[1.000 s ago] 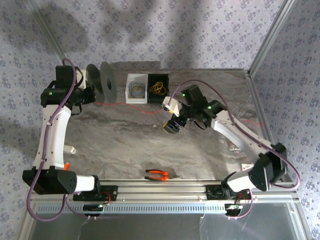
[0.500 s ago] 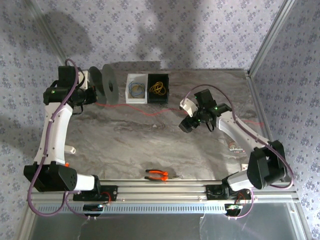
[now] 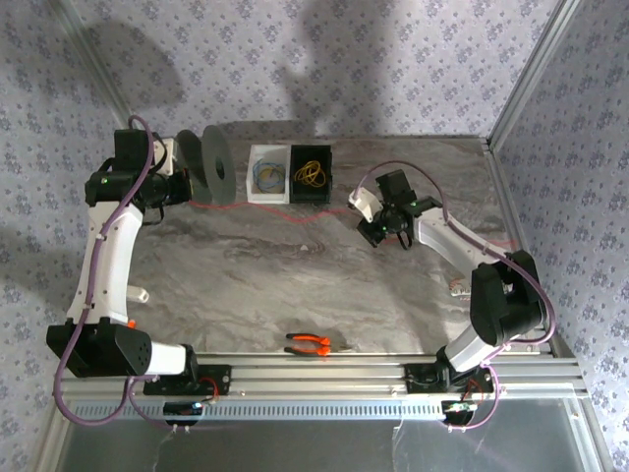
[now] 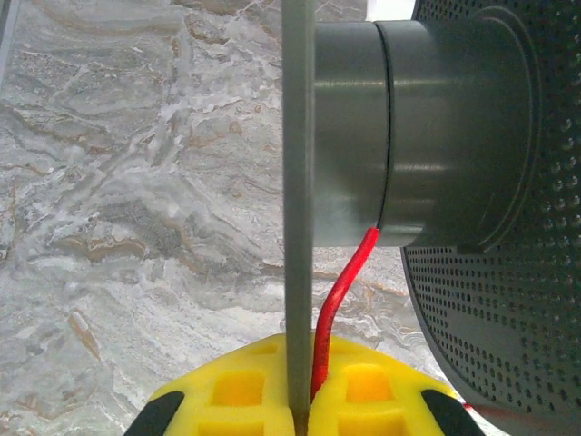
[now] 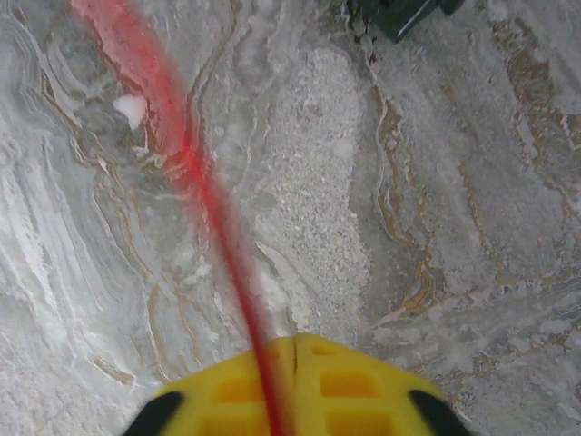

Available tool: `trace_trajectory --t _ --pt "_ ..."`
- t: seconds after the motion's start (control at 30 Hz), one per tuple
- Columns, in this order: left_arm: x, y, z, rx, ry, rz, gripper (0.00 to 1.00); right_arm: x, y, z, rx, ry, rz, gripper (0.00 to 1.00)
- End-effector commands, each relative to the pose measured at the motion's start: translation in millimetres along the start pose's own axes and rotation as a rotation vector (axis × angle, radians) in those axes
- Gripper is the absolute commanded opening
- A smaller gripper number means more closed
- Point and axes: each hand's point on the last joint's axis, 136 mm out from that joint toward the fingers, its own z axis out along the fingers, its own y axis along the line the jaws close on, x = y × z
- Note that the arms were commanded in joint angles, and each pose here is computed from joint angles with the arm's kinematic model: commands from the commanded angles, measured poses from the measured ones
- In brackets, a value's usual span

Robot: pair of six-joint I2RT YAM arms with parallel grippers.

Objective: Wrap the cables

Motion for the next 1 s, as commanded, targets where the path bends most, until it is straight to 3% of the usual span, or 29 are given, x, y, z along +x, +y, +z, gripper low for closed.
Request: trace_trajectory --t 0.0,0.3,0.43,0.8,0.97 --pt "-31 -6 -23 0.028 -0.149 0.008 0.00 -38 3 -24 -0.005 -0.088 -0.055 0.00" --pt "-27 -9 -11 0.042 -0.139 0.001 0.00 -98 32 -64 0.044 -0.155 -0.236 0.00" --pt "-31 -10 -15 0.047 -0.157 -0.001 0.00 -105 56 -66 0.003 -0.138 -0.289 0.00" --pt "-54 -26 -70 0.188 -0.282 -0.029 0.00 -90 59 21 -0.076 0.085 -0.261 0.00" --pt "-52 -34 -87 0.283 -0.299 -0.047 0.00 -86 32 46 -0.033 0.162 -0.183 0.00"
